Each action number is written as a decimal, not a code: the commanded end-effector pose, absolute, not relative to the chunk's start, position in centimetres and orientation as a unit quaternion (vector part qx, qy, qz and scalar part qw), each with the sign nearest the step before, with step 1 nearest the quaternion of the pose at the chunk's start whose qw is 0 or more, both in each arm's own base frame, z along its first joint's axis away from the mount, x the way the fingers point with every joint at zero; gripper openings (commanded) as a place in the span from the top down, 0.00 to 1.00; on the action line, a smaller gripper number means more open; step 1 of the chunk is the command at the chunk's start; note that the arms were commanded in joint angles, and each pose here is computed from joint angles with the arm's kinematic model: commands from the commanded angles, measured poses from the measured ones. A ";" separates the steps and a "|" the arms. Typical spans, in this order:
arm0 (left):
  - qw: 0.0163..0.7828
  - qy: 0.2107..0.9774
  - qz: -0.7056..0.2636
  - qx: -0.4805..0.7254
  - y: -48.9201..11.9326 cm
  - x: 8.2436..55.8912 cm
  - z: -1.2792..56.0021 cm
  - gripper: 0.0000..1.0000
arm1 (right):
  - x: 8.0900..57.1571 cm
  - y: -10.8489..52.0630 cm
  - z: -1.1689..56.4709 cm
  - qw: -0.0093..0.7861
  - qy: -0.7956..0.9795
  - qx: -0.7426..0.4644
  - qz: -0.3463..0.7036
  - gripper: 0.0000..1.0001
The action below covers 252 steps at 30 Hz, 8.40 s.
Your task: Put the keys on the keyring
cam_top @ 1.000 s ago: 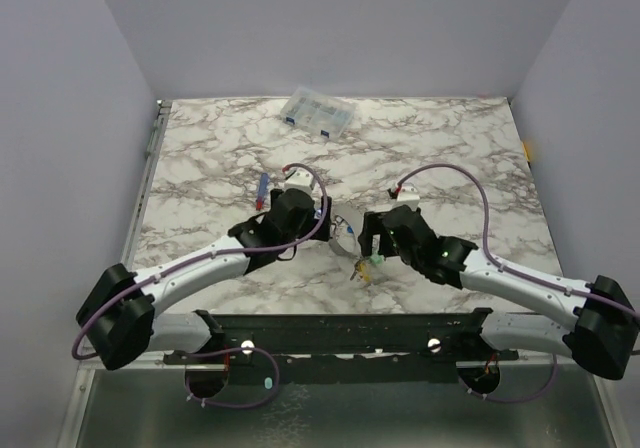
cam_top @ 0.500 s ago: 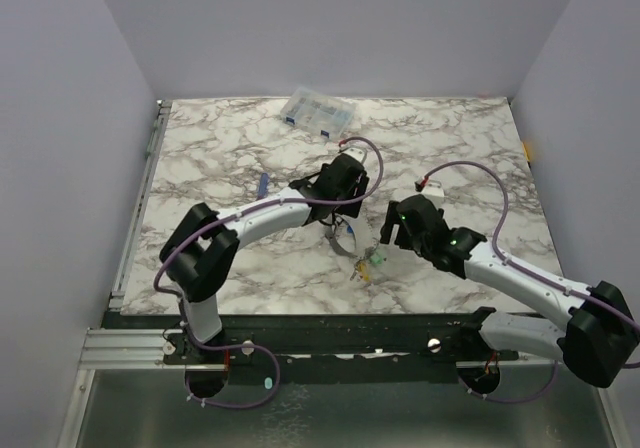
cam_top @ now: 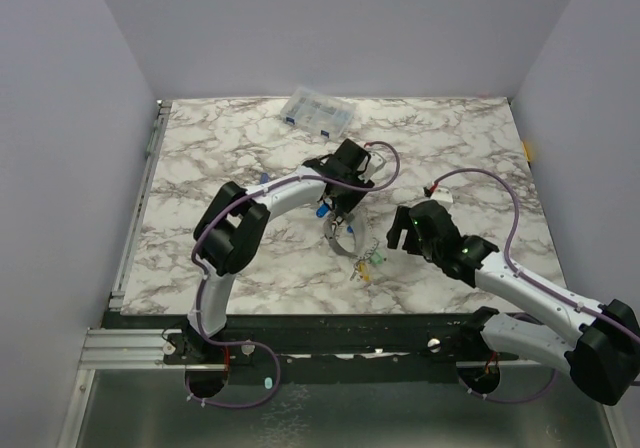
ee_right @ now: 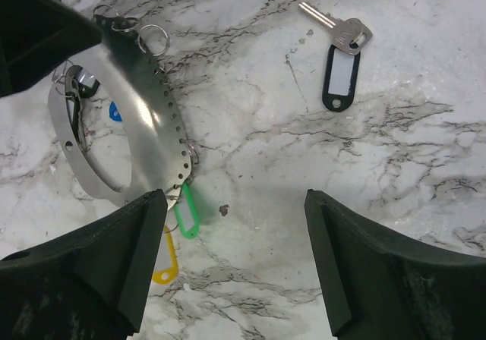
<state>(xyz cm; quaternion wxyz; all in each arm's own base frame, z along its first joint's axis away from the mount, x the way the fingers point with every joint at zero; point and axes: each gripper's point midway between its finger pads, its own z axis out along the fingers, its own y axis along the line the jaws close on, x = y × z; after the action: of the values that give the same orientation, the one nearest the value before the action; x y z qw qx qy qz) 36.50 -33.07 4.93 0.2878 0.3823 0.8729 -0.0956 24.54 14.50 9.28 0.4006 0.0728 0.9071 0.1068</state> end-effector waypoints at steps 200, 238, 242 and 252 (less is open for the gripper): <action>0.562 0.702 -0.399 0.177 -30.9 24.9 18.8 1.00 | 24.6 28.2 15.0 0.511 0.709 -0.189 0.448 0.04; 0.402 0.830 -0.047 0.383 -37.2 28.7 6.2 0.51 | 25.0 5.9 18.4 0.560 0.799 0.218 0.029 0.03; 0.373 0.847 -0.042 0.376 -38.1 28.9 4.9 0.51 | 24.9 6.1 18.2 0.560 0.800 0.212 0.037 0.03; 0.373 0.765 0.016 0.525 -36.7 29.3 7.5 0.41 | 24.8 7.1 18.5 0.563 0.801 0.192 0.070 0.03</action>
<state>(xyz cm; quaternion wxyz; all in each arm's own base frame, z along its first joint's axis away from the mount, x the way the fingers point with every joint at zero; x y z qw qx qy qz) 29.33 -37.84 4.97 0.3685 0.4235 0.8272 -0.0229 24.83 6.76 18.71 0.5620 0.2024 0.7999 0.0576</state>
